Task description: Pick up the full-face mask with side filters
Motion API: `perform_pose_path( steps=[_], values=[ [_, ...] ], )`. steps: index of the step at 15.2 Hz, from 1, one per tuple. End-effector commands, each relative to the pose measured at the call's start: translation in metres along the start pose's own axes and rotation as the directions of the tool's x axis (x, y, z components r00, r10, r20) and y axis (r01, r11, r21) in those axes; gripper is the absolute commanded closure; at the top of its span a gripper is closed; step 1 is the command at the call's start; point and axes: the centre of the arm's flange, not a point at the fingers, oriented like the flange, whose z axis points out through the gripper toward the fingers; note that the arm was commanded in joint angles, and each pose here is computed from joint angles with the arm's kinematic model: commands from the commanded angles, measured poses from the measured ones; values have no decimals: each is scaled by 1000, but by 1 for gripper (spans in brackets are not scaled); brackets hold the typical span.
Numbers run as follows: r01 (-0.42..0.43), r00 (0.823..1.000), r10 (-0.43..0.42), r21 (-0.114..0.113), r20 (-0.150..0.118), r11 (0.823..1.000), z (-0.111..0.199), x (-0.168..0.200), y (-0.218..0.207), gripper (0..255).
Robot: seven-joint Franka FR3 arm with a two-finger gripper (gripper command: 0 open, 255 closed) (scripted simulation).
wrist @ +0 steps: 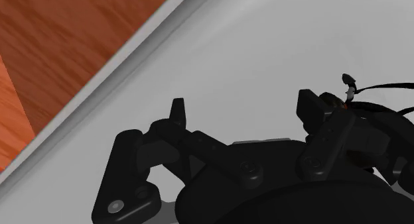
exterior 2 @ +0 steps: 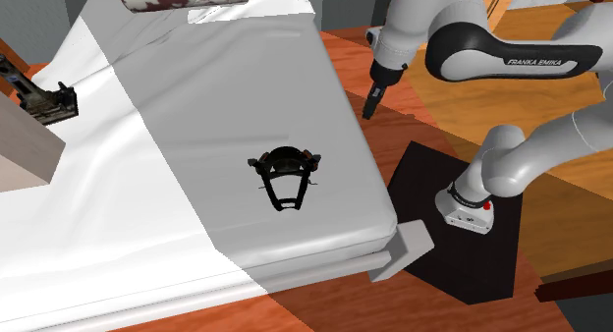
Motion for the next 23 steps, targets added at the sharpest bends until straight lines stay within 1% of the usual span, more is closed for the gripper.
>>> perform_pose_path(
  steps=[1,18,23],
  values=[
    [6,1000,-6,1,9,1000,-2,14,-24,0],
    [60,995,-59,-3,81,998,2,123,-224,0],
    [60,995,-59,-3,81,998,29,120,-226,0]
  ],
)
